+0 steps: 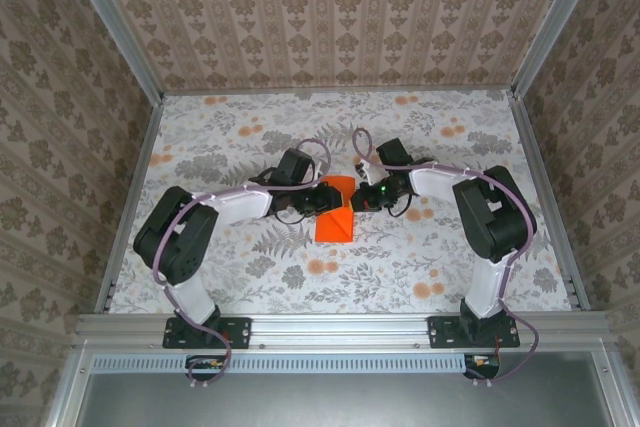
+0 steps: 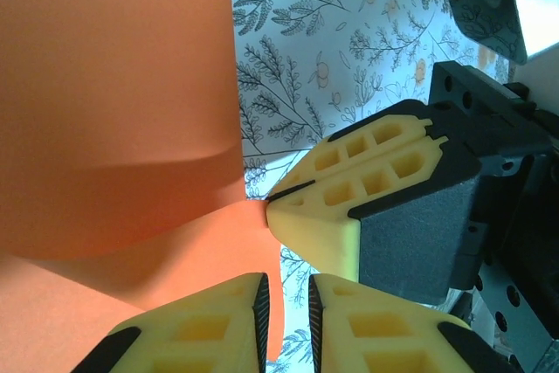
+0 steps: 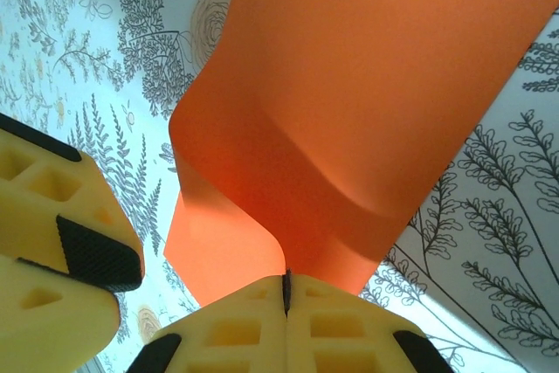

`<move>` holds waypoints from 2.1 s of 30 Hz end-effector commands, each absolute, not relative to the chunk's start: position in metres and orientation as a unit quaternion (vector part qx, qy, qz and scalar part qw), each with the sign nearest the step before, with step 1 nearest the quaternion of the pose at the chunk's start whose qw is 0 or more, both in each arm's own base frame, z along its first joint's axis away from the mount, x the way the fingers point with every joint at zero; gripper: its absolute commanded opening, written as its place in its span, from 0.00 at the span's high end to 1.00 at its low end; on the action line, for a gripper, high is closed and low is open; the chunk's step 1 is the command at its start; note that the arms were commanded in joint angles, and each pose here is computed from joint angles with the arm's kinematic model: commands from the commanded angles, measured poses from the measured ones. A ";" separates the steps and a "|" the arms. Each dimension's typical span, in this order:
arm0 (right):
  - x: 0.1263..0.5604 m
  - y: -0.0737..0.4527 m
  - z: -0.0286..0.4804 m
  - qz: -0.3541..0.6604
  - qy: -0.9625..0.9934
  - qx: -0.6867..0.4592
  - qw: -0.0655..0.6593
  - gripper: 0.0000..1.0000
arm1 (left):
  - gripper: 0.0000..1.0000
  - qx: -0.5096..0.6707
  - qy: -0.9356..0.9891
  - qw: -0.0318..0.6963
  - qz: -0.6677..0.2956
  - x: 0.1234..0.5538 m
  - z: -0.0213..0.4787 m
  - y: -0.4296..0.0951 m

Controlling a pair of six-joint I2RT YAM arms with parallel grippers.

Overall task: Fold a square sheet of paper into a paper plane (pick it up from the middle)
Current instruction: Fold the triangle a second time at the center of the table.

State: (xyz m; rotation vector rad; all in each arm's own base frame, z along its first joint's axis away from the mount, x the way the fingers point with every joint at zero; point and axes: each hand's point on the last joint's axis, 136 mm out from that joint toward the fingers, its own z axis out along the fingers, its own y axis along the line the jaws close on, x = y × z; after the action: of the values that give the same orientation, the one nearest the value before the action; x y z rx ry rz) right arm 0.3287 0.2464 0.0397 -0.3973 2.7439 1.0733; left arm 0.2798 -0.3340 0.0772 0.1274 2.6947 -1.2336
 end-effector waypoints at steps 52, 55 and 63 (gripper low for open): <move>0.333 0.244 0.015 0.329 0.934 -0.133 0.046 0.97 | 0.80 0.036 0.923 0.033 -0.381 0.273 0.030 -0.329; 0.332 0.244 0.013 0.331 0.933 -0.133 0.042 0.96 | 0.80 0.035 0.925 0.032 -0.377 0.272 0.028 -0.328; 0.330 0.246 0.012 0.334 0.932 -0.132 0.037 0.96 | 0.81 0.030 0.931 0.025 -0.364 0.269 0.021 -0.323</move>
State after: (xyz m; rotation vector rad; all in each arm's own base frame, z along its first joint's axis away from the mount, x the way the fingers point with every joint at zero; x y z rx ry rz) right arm 0.3358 0.2430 0.0162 -0.3937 2.8272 1.0034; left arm 0.2748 -0.3316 0.0369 0.1039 2.8247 -1.1771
